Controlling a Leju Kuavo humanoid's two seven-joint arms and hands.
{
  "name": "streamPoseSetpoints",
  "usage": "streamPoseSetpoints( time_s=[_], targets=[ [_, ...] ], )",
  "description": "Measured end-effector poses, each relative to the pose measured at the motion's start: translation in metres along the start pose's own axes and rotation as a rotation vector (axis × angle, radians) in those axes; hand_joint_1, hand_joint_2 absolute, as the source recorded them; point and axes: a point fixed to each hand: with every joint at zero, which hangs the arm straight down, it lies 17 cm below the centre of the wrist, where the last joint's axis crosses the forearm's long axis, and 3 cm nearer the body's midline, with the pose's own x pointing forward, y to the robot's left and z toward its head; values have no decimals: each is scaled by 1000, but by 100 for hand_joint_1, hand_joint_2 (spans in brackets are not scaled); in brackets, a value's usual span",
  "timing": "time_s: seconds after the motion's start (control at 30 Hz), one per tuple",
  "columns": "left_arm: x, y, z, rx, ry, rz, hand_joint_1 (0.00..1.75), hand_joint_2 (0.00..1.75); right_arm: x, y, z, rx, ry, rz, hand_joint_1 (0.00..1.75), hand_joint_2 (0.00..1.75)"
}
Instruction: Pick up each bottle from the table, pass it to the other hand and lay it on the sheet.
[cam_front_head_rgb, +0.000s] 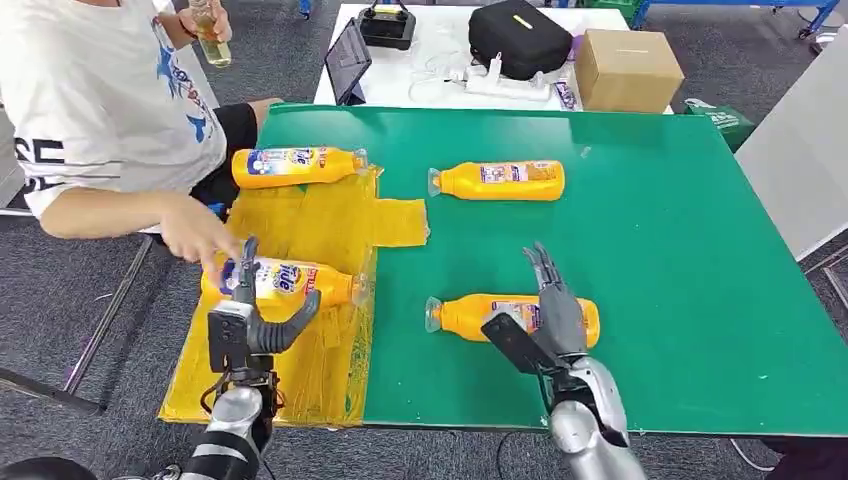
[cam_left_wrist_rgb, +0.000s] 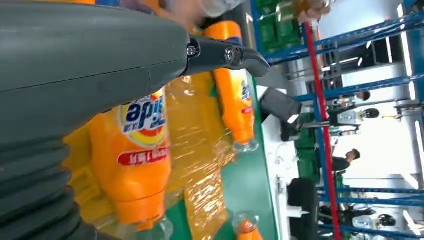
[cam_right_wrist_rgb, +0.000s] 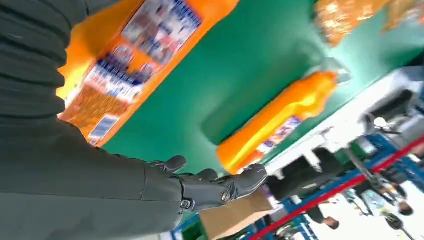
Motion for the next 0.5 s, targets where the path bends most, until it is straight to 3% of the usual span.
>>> streamPoseSetpoints(
  time_s=[0.2,0.5],
  targets=[
    [-8,-5,6,-20,26,1,0,175,-41,9,6,110,100,41,0,175],
    [-13,-6,9,-25,40,-1,0,175,-60,7,11,132,127,69,0,175]
  ],
)
